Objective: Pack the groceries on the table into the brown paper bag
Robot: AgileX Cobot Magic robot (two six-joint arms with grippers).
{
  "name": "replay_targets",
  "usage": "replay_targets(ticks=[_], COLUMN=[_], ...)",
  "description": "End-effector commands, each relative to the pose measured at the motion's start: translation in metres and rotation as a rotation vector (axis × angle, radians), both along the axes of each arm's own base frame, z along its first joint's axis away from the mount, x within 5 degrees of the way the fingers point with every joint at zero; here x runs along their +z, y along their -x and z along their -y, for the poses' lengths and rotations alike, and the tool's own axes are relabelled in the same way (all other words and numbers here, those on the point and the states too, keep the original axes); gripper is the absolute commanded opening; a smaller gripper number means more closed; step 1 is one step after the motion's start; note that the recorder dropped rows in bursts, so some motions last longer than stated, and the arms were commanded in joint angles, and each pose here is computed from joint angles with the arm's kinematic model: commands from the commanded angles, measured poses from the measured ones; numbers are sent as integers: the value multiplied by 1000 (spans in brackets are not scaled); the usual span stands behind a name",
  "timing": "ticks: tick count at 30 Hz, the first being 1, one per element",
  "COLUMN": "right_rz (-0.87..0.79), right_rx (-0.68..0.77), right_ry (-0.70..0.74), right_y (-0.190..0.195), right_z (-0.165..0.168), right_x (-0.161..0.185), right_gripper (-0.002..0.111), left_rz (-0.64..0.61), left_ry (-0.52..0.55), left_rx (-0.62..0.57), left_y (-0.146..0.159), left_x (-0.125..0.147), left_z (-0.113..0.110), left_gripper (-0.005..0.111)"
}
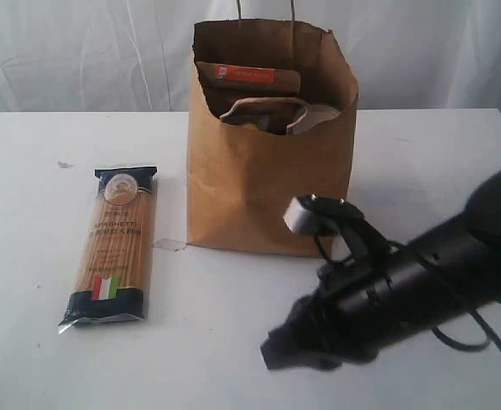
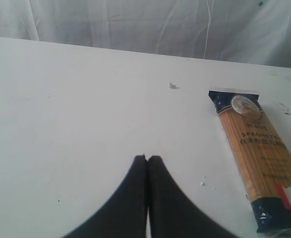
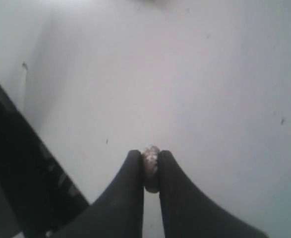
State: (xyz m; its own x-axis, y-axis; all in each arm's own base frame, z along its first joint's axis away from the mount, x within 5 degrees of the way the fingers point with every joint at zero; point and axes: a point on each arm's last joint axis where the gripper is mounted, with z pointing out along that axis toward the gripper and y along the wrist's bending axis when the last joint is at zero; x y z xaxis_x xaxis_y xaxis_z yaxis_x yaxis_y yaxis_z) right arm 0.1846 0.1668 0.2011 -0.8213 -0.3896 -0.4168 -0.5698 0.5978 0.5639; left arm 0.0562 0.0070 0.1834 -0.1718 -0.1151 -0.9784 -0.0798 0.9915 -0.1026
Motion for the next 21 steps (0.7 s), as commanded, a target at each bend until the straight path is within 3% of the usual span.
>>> replay_targets(ticks=[1, 6, 14, 16, 18, 19, 21], right_rz=[-72, -95, 247, 392, 415, 535, 615], right_rx=[95, 180, 189, 61, -165, -196, -276], right_ry=[-27, -86, -267, -319, -314, -215, -88], right_y=[54, 102, 121, 108, 85, 67, 35], right_z=[23, 43, 53, 53, 54, 55, 52], right_x=[-3, -1, 60, 102, 141, 162, 191], right_gripper=[0, 0, 0, 0, 0, 0, 0], left_rz=[-2, -2, -2, -2, -2, -2, -2], left_ry=[-3, -3, -3, -3, -3, -3, -3], left_rx=[3, 3, 3, 3, 3, 3, 3], left_y=[0, 0, 0, 0, 0, 0, 0], left_x=[-1, -1, -1, -1, -1, -1, -1], left_z=[0, 0, 0, 0, 0, 0, 0], left_gripper=[0, 0, 0, 0, 0, 0, 0])
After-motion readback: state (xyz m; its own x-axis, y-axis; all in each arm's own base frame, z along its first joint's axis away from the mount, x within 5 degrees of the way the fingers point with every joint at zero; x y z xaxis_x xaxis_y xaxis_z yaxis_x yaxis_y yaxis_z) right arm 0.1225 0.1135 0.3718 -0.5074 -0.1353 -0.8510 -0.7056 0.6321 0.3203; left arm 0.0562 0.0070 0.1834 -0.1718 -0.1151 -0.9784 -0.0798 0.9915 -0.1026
